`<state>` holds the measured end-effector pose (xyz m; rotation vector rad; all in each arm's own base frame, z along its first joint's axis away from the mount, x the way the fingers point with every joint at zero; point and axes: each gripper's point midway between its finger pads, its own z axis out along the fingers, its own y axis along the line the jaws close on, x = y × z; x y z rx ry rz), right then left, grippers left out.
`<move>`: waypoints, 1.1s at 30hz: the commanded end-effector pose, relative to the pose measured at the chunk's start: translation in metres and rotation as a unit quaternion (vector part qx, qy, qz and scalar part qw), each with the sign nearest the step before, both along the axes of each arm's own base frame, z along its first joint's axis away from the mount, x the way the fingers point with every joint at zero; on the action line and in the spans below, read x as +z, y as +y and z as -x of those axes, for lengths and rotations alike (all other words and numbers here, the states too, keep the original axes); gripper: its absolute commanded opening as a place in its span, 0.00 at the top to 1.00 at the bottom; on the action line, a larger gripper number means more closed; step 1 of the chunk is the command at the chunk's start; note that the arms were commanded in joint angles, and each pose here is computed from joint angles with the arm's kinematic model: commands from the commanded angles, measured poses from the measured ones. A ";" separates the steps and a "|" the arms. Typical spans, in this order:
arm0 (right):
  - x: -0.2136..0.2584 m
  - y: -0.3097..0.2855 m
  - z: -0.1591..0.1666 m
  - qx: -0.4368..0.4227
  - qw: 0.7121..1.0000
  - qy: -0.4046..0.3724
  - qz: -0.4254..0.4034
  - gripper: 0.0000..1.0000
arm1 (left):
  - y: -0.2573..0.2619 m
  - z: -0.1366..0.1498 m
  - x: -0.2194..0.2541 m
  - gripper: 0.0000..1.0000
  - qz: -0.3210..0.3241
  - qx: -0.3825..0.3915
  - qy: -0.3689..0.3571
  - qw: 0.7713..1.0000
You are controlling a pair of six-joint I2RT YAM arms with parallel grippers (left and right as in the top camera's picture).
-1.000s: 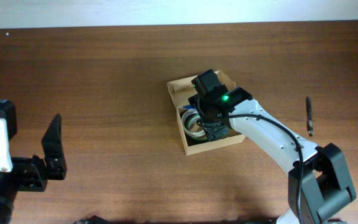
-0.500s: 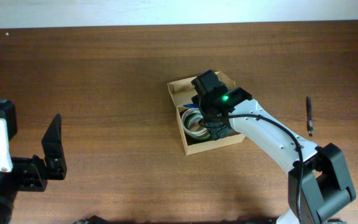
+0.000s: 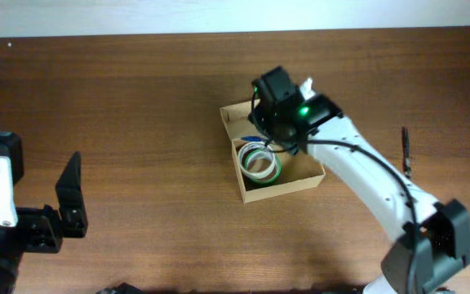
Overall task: Pack container
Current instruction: 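Lower the blue pen into the box and open the right gripper, then move the right gripper back over the black pen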
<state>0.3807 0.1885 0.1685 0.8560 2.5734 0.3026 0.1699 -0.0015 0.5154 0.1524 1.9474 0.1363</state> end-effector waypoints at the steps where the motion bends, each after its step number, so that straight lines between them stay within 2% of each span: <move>1: 0.066 -0.036 -0.015 0.080 0.990 -0.071 0.094 0.16 | 0.000 0.001 -0.001 0.01 0.003 0.000 0.001 1.000; 6: 0.089 -0.092 -0.015 0.152 0.965 -0.048 0.209 0.15 | 0.000 0.001 -0.001 0.01 0.003 0.000 0.001 1.000; 7: 0.087 -0.103 -0.013 0.186 0.954 -0.035 0.232 0.10 | 0.000 0.001 -0.001 0.01 0.003 0.000 0.001 1.000; 8: 0.085 -0.111 -0.012 0.207 0.947 -0.023 0.244 0.00 | 0.000 0.001 -0.001 0.01 0.003 0.000 0.001 1.000; 12: 0.076 -0.153 0.000 0.241 0.930 0.036 0.275 0.01 | 0.000 0.001 -0.001 0.01 0.003 0.000 0.001 1.000; 17: 0.061 -0.217 0.016 0.186 0.944 0.103 0.251 0.01 | 0.000 0.001 -0.001 0.01 0.003 0.000 0.001 1.000; 21: 0.037 -0.242 0.034 0.204 0.946 0.155 0.198 0.01 | 0.000 0.001 -0.001 0.01 0.003 0.000 0.001 1.000; 26: 0.013 -0.272 0.052 0.248 0.931 0.208 0.170 0.01 | 0.000 0.001 -0.001 0.01 0.003 0.000 0.001 1.000; 33: -0.014 -0.305 0.047 0.238 0.932 0.231 0.149 0.01 | 0.004 0.001 0.000 0.01 -0.001 0.010 -0.002 1.000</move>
